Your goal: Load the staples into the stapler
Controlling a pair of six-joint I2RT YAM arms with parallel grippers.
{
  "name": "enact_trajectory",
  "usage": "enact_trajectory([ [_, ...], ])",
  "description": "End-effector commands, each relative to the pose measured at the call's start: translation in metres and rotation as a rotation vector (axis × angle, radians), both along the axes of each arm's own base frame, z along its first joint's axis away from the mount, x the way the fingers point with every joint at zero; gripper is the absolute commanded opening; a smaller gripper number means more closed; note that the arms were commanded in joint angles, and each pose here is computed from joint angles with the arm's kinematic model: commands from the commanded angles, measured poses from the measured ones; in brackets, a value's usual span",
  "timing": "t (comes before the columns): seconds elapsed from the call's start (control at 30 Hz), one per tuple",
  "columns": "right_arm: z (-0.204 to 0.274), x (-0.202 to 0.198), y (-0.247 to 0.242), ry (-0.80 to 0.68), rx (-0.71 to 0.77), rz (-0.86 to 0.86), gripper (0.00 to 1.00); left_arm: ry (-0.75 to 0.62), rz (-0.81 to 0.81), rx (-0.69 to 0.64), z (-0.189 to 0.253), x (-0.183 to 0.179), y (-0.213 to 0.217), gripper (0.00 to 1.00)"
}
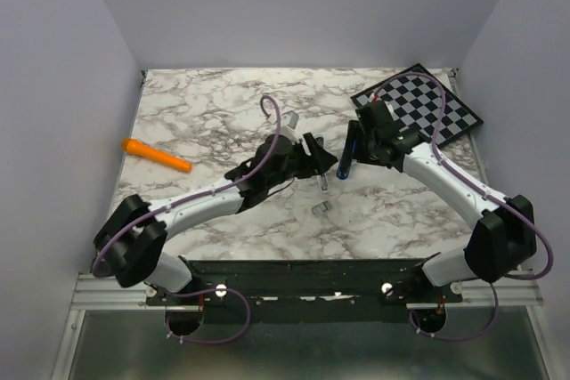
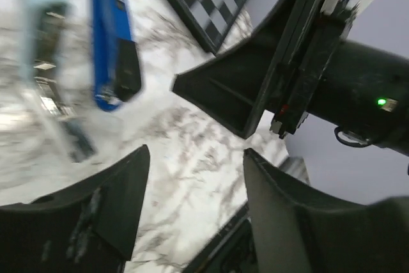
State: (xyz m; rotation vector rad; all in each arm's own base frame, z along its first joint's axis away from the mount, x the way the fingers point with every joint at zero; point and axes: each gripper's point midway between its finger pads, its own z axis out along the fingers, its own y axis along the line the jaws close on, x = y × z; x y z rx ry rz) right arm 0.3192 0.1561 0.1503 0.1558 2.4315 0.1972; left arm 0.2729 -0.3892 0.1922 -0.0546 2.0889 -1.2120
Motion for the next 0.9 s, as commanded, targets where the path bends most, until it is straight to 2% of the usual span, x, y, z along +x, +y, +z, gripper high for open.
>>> enact_trajectory([
  [0.0, -0.019, 0.007, -0.003, 0.106, -0.060, -0.048, 0.73, -0.096, 0.209, 0.180, -0.016, 0.030, 0.088, 0.78],
  [0.2, -0.049, 0.027, 0.006, 0.209, -0.100, -0.067, 0.72, -0.267, 0.379, 0.388, 0.003, 0.047, 0.191, 0.99],
  [0.4, -0.071, 0.037, 0.004, 0.271, -0.130, -0.100, 0.66, -0.470, 0.504, 0.562, 0.044, 0.055, 0.241, 0.99],
  [0.53, -0.082, 0.038, 0.006, 0.305, -0.134, -0.086, 0.54, -0.543, 0.565, 0.576, 0.065, 0.060, 0.251, 0.99],
  [0.67, -0.082, 0.034, 0.000, 0.310, -0.167, -0.063, 0.36, -0.593, 0.607, 0.601, 0.081, 0.066, 0.257, 0.99],
  [0.8, -0.080, 0.021, -0.018, 0.312, -0.241, 0.025, 0.27, -0.648, 0.652, 0.639, 0.096, 0.071, 0.265, 0.99],
  [0.87, -0.086, 0.011, -0.028, 0.329, -0.264, 0.065, 0.18, -0.654, 0.663, 0.671, 0.094, 0.071, 0.270, 0.99],
])
